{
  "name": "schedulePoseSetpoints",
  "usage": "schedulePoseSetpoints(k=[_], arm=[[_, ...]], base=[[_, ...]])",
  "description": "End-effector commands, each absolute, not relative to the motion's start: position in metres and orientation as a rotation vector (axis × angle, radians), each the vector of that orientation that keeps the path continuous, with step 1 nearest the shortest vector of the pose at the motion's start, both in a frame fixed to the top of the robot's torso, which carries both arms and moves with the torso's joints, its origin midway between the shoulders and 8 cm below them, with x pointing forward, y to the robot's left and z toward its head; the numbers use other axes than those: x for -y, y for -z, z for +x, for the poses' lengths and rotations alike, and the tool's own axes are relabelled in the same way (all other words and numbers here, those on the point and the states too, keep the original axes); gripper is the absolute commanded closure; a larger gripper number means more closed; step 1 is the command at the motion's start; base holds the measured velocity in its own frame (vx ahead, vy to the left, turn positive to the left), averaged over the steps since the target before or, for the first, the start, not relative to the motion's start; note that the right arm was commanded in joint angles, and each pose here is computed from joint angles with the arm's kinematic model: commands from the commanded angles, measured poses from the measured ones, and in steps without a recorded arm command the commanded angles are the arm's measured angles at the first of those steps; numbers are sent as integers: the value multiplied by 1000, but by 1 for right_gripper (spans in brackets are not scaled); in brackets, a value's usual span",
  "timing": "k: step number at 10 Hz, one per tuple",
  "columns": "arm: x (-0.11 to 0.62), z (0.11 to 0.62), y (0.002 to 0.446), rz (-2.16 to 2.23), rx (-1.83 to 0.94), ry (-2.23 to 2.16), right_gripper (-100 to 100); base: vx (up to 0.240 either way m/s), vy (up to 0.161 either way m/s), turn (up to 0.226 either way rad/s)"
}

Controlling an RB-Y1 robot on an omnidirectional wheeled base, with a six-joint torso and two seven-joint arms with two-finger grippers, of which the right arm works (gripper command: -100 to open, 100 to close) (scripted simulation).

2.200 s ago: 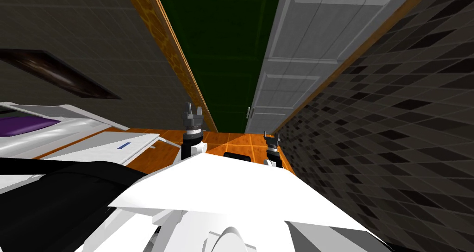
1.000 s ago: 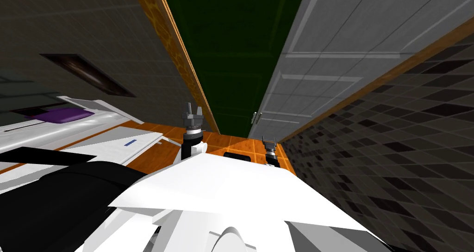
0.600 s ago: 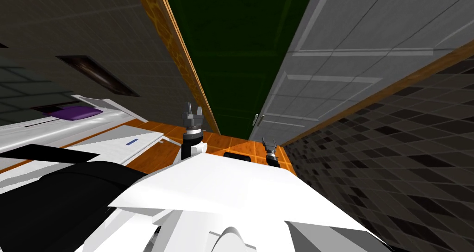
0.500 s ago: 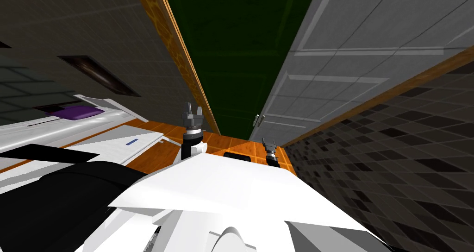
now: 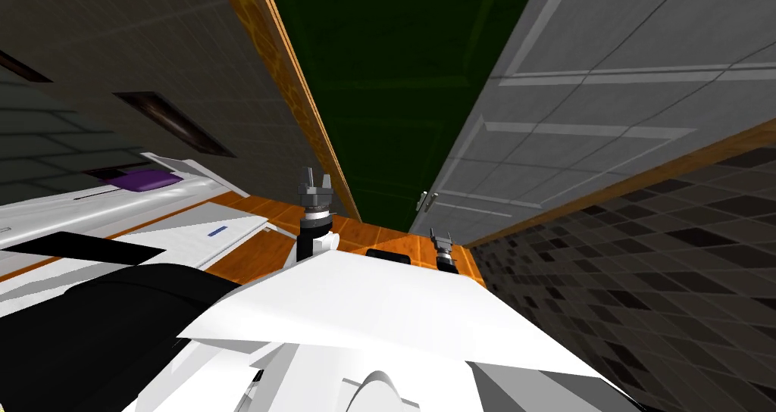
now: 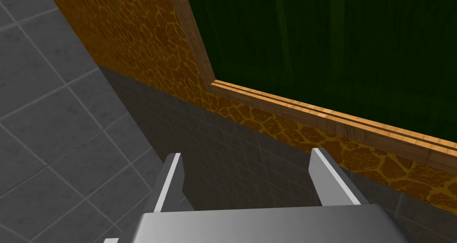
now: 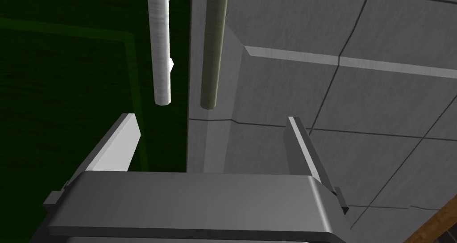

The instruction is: Pull the door open

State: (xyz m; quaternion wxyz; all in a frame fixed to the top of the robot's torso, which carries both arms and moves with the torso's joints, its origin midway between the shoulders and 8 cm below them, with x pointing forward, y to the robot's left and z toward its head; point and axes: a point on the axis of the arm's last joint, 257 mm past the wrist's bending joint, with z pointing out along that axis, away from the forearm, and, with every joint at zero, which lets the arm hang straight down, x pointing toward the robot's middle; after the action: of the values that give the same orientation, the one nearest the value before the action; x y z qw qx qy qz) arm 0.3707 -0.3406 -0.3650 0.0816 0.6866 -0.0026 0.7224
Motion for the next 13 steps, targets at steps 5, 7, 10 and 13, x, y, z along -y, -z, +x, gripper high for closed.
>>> schedulePoseSetpoints(k=[5,7,10,13], arm=[[355,364,389,2142,124,-2150,-100],[356,364,390,2146,129,-2150,-100],[380,342,406,2167,153,-2069,-100],[408,318,419,2177,178,-1981,-100]], base=[[173,-28,95],[124,-26,53],[-121,-10,-61],[-166,-27,-53]])
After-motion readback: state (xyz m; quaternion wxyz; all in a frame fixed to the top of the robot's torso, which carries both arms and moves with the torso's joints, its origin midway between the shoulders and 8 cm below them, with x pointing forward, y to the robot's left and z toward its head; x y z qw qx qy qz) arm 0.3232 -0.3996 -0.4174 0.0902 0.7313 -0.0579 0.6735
